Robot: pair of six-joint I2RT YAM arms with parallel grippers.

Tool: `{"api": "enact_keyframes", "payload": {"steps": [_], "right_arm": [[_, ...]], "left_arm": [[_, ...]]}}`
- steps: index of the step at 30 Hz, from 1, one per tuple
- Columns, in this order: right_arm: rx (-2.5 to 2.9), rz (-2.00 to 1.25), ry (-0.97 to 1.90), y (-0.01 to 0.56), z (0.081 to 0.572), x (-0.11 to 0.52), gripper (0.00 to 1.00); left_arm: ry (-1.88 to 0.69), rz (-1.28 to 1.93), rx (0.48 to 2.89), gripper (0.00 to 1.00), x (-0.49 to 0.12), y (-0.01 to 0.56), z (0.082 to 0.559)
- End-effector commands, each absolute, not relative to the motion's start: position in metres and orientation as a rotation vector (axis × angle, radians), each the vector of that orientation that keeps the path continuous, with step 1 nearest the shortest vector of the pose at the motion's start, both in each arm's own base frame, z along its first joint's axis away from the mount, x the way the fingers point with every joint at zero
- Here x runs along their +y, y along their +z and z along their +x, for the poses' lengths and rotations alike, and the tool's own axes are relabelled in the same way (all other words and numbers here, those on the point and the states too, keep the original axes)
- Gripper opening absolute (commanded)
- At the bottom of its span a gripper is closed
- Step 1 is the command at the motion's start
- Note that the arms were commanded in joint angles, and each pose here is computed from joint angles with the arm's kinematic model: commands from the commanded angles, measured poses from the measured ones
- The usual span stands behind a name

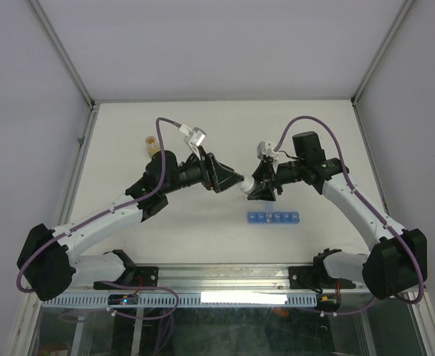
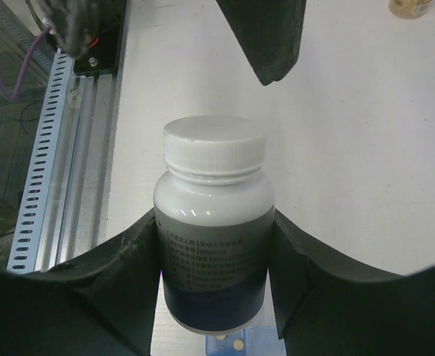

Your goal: Sort the pills into containers

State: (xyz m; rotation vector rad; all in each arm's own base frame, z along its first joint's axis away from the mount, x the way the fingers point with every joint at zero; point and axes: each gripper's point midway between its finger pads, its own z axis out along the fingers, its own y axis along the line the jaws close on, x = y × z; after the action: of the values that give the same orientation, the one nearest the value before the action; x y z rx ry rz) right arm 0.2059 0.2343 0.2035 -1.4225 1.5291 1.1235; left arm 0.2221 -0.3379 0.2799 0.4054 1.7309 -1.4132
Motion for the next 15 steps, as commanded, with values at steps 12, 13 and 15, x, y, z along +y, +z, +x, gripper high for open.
{"api": "enact_keyframes", "payload": {"steps": [12,13,15], "right_arm": [[1.427,-1.446,1.087,0.224,0.214,0.24,0.0],[1.427,-1.446,1.085,0.224,0.214,0.24,0.0],[1.425,-1.447,1.086,0.225,0.214,0.24,0.0]], "left_arm": [[-1.242,0.479,1.819,0.63,-0.361,0.283,0.232],[-1.242,0.483,1.822,0.62,-0.362,0.283,0.231],[-1.243,0.49,1.82,0.61,-0.363,0.284,0.23]]}}
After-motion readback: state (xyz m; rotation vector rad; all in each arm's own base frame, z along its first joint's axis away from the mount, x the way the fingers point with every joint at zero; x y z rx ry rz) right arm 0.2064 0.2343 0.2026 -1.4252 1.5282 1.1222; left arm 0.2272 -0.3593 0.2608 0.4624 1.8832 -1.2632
